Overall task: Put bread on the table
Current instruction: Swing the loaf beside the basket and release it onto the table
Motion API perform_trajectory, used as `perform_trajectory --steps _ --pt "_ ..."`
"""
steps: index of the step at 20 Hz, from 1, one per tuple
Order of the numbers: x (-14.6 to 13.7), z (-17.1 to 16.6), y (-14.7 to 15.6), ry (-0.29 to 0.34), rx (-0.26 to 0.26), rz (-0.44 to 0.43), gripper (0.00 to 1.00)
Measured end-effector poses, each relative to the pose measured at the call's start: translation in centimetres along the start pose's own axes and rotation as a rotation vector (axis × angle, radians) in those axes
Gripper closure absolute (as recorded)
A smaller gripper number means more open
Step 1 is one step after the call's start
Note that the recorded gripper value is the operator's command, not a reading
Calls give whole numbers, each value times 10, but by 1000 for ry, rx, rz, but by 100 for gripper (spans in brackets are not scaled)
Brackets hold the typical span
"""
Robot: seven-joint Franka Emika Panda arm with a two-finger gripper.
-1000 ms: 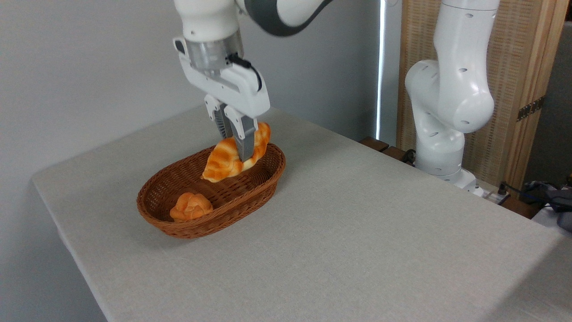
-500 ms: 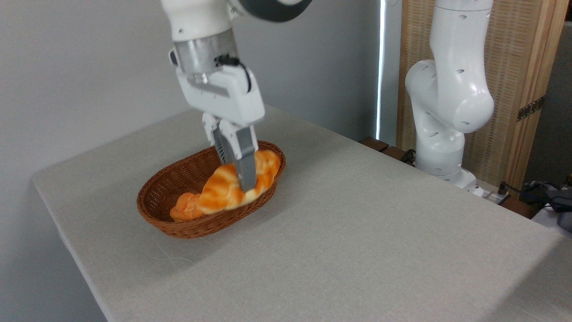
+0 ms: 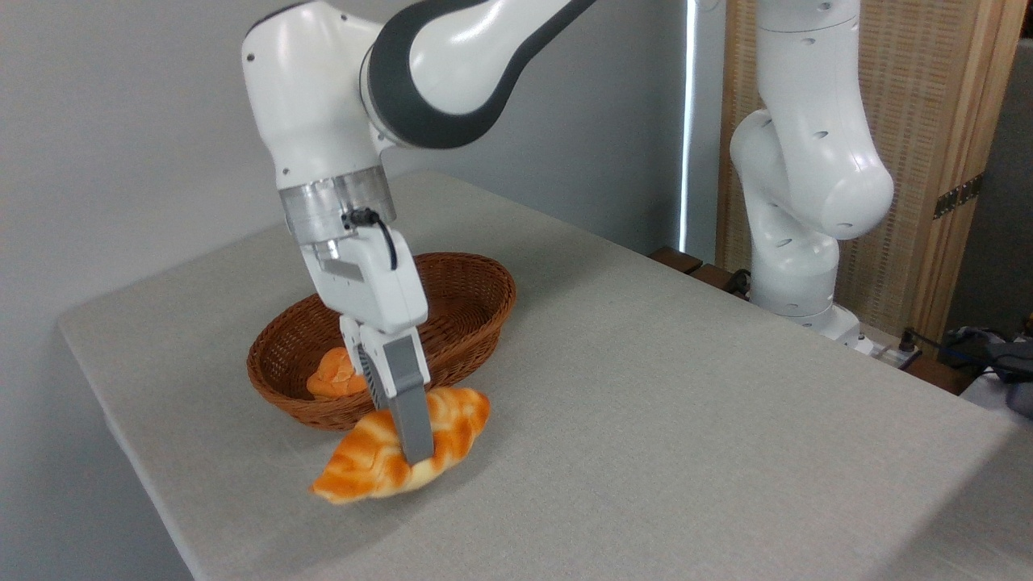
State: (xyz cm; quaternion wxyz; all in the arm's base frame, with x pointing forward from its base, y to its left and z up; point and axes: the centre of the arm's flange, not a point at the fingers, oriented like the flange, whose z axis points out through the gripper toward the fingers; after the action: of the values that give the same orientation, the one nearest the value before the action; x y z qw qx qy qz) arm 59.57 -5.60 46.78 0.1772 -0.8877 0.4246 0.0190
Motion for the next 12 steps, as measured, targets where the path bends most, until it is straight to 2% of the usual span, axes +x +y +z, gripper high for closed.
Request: perform_trajectory --steps 1,4,10,12 --pt "-1 5 -4 -3 9 -2 39" --pt "-9 11 -17 7 24 -17 31" --pt "-9 17 -18 -20 47 10 13" --pt "-8 20 -18 -22 46 12 12"
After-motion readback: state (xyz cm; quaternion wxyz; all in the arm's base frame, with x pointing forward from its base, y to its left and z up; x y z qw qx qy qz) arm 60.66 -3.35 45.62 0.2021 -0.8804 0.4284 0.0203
